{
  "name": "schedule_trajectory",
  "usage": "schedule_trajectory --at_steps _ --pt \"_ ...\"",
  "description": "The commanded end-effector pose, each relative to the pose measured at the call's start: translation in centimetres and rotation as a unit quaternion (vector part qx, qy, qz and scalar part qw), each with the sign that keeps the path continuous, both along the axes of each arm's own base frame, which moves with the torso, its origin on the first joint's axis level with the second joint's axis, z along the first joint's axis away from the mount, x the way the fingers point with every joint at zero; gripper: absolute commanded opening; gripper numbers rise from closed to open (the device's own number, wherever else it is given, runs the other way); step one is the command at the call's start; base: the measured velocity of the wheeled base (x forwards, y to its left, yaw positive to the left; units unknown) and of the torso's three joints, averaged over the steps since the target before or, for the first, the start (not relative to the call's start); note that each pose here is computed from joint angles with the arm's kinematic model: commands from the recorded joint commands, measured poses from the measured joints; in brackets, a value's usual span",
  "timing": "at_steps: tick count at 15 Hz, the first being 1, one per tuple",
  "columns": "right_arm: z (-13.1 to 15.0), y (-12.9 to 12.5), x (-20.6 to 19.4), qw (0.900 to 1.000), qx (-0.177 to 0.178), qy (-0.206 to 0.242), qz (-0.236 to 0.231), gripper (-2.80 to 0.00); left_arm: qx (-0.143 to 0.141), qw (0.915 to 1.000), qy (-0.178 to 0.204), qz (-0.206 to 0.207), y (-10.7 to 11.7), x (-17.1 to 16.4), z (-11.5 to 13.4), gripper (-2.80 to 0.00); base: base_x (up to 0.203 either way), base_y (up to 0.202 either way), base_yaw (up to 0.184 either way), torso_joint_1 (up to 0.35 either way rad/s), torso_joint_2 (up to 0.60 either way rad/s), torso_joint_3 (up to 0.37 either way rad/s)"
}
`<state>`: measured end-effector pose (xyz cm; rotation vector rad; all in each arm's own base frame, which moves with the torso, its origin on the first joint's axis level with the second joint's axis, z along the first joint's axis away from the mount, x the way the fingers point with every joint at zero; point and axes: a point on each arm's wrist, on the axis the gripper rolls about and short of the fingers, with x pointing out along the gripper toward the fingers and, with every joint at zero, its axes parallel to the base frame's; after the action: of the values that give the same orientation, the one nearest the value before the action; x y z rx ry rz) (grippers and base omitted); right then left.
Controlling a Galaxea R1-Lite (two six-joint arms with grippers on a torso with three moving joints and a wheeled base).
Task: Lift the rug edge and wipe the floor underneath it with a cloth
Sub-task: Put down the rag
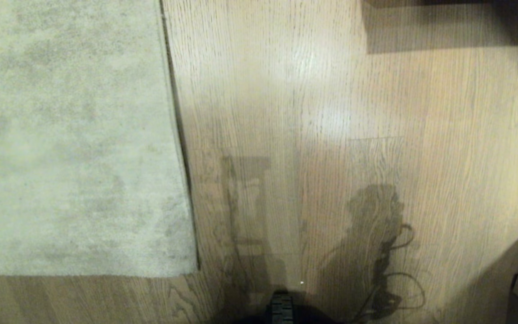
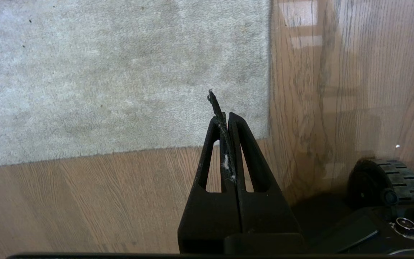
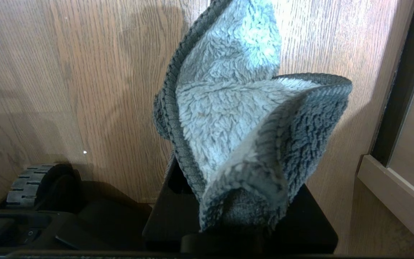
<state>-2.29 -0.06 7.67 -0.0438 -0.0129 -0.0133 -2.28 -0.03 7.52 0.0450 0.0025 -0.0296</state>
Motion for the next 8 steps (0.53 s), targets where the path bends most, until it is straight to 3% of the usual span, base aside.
schedule_trajectory --at_steps 1,8 --pt "0.01 0.0 0.01 1.0 0.0 0.0 0.0 -2.8 0.001 1.0 0.0 0.0 0.0 0.0 0.0 -2.8 0.0 0.0 0.0 0.0 0.0 0.0" --pt "0.01 0.06 0.01 1.0 -0.018 0.0 0.014 -2.8 -0.005 1.0 0.0 0.0 0.0 0.0 0.0 -2.8 0.0 0.0 0.0 0.0 0.0 0.0"
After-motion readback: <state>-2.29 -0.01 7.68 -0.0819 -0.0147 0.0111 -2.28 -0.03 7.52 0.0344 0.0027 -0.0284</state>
